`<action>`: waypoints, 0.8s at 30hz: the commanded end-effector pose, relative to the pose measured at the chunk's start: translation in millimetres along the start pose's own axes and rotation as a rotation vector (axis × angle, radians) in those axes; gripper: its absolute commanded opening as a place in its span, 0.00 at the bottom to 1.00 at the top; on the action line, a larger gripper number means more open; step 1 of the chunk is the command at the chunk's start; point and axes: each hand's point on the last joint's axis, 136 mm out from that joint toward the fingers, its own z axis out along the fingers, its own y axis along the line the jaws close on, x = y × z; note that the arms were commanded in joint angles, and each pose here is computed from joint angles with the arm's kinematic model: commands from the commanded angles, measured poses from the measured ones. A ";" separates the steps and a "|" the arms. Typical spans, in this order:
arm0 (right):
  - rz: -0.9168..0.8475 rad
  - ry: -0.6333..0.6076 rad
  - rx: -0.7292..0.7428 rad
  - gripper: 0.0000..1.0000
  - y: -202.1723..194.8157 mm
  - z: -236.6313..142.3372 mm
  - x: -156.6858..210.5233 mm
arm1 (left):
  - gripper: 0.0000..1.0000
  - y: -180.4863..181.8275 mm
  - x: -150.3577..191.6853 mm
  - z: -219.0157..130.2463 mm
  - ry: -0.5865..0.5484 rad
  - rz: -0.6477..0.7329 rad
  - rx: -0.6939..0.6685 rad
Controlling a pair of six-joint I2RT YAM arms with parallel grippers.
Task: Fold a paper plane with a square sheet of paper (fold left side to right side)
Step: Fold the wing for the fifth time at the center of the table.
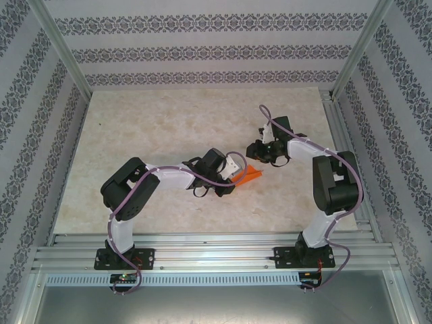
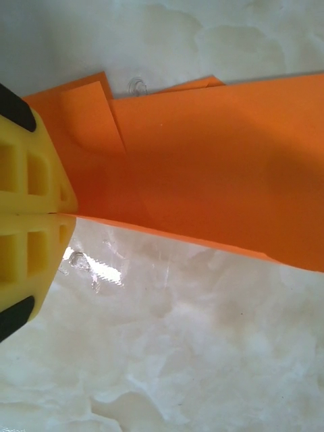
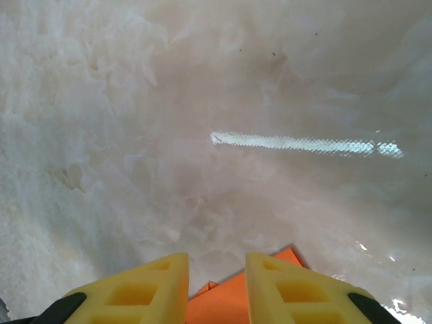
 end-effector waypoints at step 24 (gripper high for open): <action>-0.039 0.242 0.122 0.27 -41.5 38.5 45.2 | 0.06 10.2 -10.9 7.4 0.068 0.061 -0.027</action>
